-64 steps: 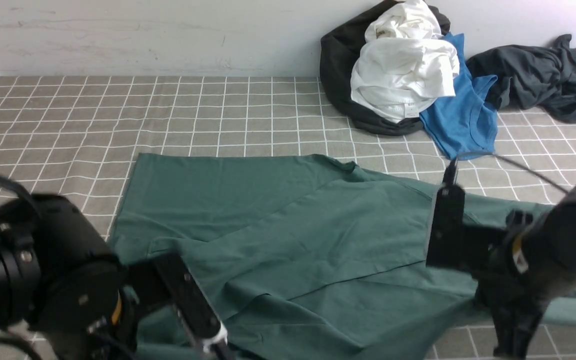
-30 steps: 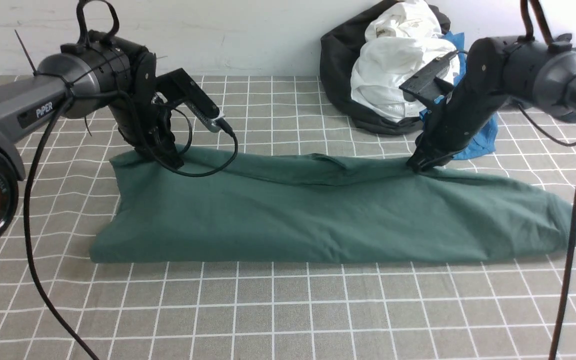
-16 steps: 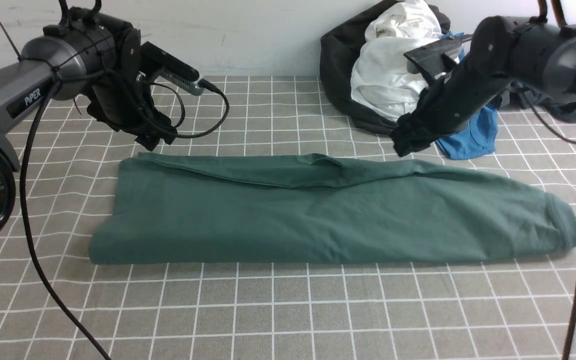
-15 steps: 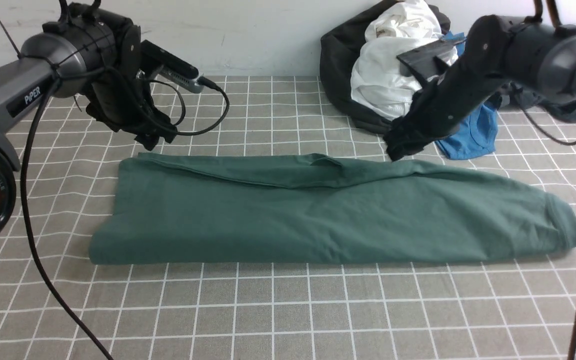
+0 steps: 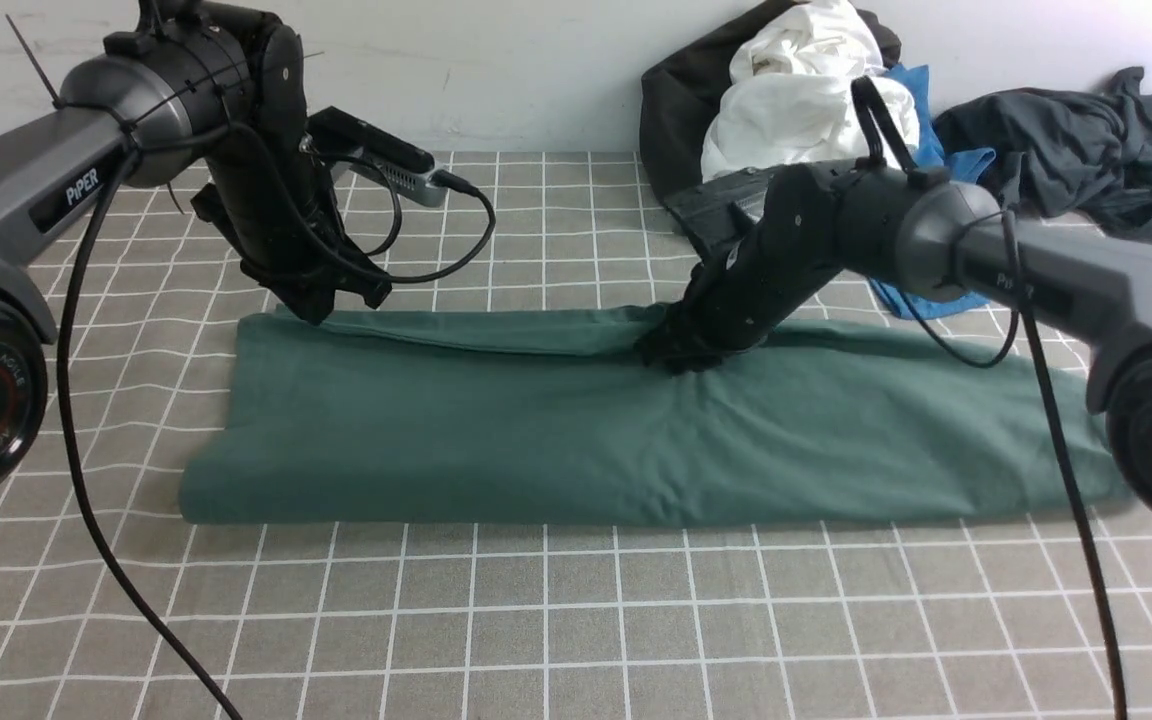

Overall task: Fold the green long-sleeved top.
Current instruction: Use both arms to drag the lower edge of the fabric forward and fold it over the upper edge

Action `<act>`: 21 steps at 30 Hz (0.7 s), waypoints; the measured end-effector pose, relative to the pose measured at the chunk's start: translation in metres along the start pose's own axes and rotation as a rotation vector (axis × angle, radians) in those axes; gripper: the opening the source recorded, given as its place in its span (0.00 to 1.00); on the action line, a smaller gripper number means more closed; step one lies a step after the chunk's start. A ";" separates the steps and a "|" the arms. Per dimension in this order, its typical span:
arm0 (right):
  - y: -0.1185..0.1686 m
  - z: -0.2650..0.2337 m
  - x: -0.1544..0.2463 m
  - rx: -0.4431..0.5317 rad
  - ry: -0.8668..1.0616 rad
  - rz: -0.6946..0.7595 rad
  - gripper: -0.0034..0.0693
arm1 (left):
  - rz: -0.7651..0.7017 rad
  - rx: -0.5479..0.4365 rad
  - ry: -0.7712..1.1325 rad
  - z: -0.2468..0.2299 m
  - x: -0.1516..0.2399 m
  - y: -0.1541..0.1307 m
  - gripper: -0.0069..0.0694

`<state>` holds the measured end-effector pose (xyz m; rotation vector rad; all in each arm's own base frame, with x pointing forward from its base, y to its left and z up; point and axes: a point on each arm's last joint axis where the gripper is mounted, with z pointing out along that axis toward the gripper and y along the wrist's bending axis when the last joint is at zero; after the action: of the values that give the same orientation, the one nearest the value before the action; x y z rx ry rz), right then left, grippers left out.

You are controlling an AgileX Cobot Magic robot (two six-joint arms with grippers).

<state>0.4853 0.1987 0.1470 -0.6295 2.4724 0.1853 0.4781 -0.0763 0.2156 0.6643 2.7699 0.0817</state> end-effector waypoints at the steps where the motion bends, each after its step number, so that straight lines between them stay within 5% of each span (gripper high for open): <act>1: -0.005 0.001 -0.002 0.023 -0.026 0.031 0.28 | 0.001 0.002 0.000 0.000 0.000 0.000 0.09; 8: -0.067 -0.028 -0.013 0.173 -0.048 0.196 0.29 | 0.016 0.004 0.001 -0.005 0.001 0.000 0.08; 13: -0.099 -0.107 -0.027 0.280 0.085 0.171 0.29 | 0.033 -0.003 -0.030 -0.045 0.003 0.000 0.08; 21: -0.123 -0.198 -0.006 0.209 0.134 0.187 0.29 | 0.028 -0.025 -0.134 -0.127 0.019 -0.003 0.08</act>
<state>0.4492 0.0410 0.3144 -0.3323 2.6349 -0.0459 0.4233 -0.0689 0.3314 0.6769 2.6277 0.0751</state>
